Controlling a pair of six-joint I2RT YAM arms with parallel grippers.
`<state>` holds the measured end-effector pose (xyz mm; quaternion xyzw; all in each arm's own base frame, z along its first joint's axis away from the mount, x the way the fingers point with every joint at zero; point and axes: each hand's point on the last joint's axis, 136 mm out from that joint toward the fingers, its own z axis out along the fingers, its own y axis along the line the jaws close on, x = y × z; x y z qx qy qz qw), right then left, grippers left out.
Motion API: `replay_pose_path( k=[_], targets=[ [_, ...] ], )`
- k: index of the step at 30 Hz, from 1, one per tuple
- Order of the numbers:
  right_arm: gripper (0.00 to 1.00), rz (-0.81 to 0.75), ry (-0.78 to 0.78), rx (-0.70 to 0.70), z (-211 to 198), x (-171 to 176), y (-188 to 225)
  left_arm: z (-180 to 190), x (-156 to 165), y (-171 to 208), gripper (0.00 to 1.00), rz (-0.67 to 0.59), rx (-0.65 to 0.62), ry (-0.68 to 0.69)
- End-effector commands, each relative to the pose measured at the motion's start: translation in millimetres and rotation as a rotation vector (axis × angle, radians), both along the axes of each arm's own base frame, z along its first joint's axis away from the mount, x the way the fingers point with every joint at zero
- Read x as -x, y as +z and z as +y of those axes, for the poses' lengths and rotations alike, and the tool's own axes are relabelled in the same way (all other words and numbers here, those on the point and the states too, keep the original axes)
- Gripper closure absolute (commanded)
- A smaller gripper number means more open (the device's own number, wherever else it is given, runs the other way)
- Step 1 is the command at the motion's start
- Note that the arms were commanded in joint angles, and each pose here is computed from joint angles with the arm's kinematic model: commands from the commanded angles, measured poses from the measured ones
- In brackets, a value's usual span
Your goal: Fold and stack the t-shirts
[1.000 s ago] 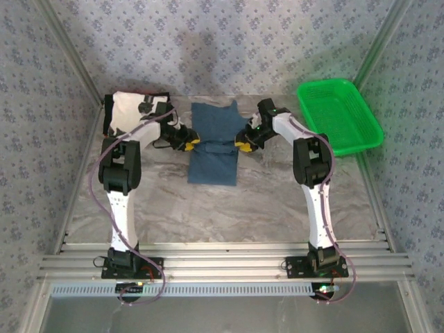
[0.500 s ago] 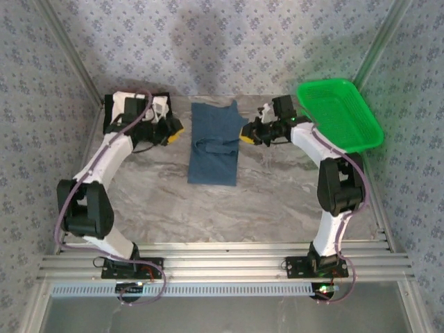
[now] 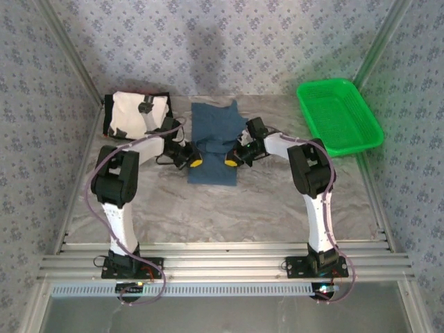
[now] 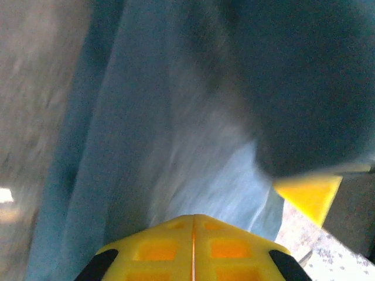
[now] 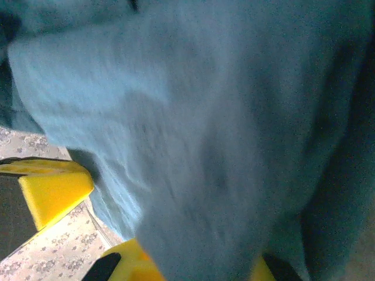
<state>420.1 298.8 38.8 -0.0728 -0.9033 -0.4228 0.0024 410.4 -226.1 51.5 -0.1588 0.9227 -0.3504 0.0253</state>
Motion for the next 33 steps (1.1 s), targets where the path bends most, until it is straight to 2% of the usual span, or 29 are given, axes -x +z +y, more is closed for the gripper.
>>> replay_pose_path(
  k=[1,5,8,10,11,14,16,18,21,24,28,33],
  targets=[
    [0.99,-0.034,-0.044,0.007,-3.6,-29.2,9.1,-4.9,-28.6,2.0,0.91,-0.045,-0.016,-0.003],
    [0.96,-0.071,-0.101,0.018,-14.6,-67.2,14.5,-9.2,-63.4,8.5,0.9,-0.087,-0.04,0.009],
    [0.92,-0.107,-0.169,-0.01,-25.3,-99.3,21.7,-5.1,-87.6,18.0,0.84,-0.113,-0.059,0.031],
    [0.88,-0.154,-0.207,-0.058,-27.8,-117.3,38.5,-0.3,-103.2,39.4,0.8,-0.158,-0.037,0.071],
    [0.86,-0.184,-0.216,-0.079,-28.7,-123.8,50.5,2.2,-111.1,56.2,0.76,-0.199,-0.02,0.095],
    [0.79,-0.247,-0.177,-0.086,-27.5,-118.8,83.6,12.5,-118.7,111.0,0.56,-0.304,0.026,0.137],
    [0.73,-0.248,-0.119,-0.056,-30.2,-95.8,95.3,17.2,-104.5,140.3,0.47,-0.353,0.041,0.125],
    [0.65,-0.227,-0.08,-0.026,-37.1,-62.1,98.0,22.8,-74.6,154.9,0.41,-0.363,0.038,0.094],
    [0.45,-0.193,-0.038,-0.034,-41.6,-5.4,93.7,27.5,-19.7,141.5,0.34,-0.284,0.063,0.051],
    [0.32,-0.176,0.012,-0.026,-42.2,44.0,78.3,31.9,33.1,104.0,0.32,-0.176,0.085,0.035],
    [0.32,-0.113,0.068,-0.011,-36.4,89.8,45.7,32.1,74.0,65.4,0.33,-0.096,0.127,0.04],
    [0.34,-0.07,0.086,0.009,-27.7,100.7,19.3,21.7,84.4,36.9,0.38,-0.02,0.179,0.042]
  ],
)
